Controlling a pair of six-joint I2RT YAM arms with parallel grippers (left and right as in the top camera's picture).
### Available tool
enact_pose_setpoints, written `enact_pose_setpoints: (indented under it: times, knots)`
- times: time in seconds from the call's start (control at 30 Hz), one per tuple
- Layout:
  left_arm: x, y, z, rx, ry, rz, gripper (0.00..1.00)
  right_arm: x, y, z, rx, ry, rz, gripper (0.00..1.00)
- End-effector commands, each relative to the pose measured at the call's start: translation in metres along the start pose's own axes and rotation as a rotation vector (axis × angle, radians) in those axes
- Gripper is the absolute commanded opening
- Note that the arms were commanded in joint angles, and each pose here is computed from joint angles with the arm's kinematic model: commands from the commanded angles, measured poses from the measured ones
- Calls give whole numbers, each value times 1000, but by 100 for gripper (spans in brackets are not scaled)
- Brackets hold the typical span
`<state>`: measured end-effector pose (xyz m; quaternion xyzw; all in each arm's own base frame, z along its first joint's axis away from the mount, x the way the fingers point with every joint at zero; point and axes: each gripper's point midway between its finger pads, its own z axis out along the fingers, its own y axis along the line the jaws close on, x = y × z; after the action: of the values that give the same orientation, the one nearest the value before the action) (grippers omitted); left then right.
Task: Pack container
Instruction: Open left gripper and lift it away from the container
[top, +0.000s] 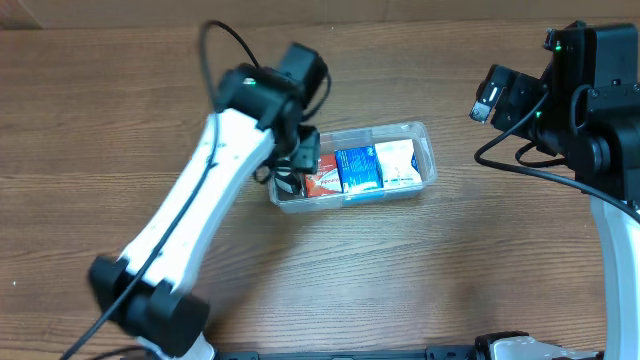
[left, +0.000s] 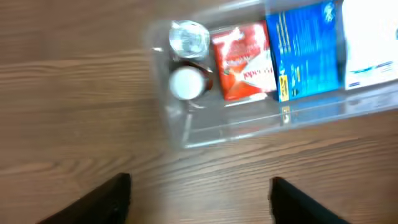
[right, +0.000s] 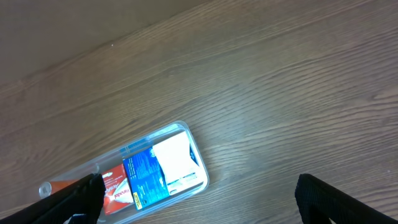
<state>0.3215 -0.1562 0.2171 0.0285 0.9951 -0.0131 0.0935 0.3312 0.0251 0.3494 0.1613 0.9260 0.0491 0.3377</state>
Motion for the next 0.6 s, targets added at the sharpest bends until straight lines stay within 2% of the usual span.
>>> enact_pose_setpoints:
  times: [0.0,0.03,0.07,0.17,0.33,0.57]
  knots:
    - [-3,69,-70,-100,-186,-129,82,-3,0,-2,2,-13,1,100]
    - [2,89,-81,-132,-202,-154,84,-3,0,-2,2,-13,1,100]
    - [9,111,-91,-151,-211,-189,93,-3,0,-2,2,-13,1,100]
    - [27,147,-110,-159,-227,-289,100,-3,0,-2,2,-13,1,100]
    - [43,178,-123,-166,-244,-405,100,-3,0,-2,2,-14,1,100]
    - [39,177,-121,-152,-251,-421,100,-3,0,-2,2,-13,1,100]
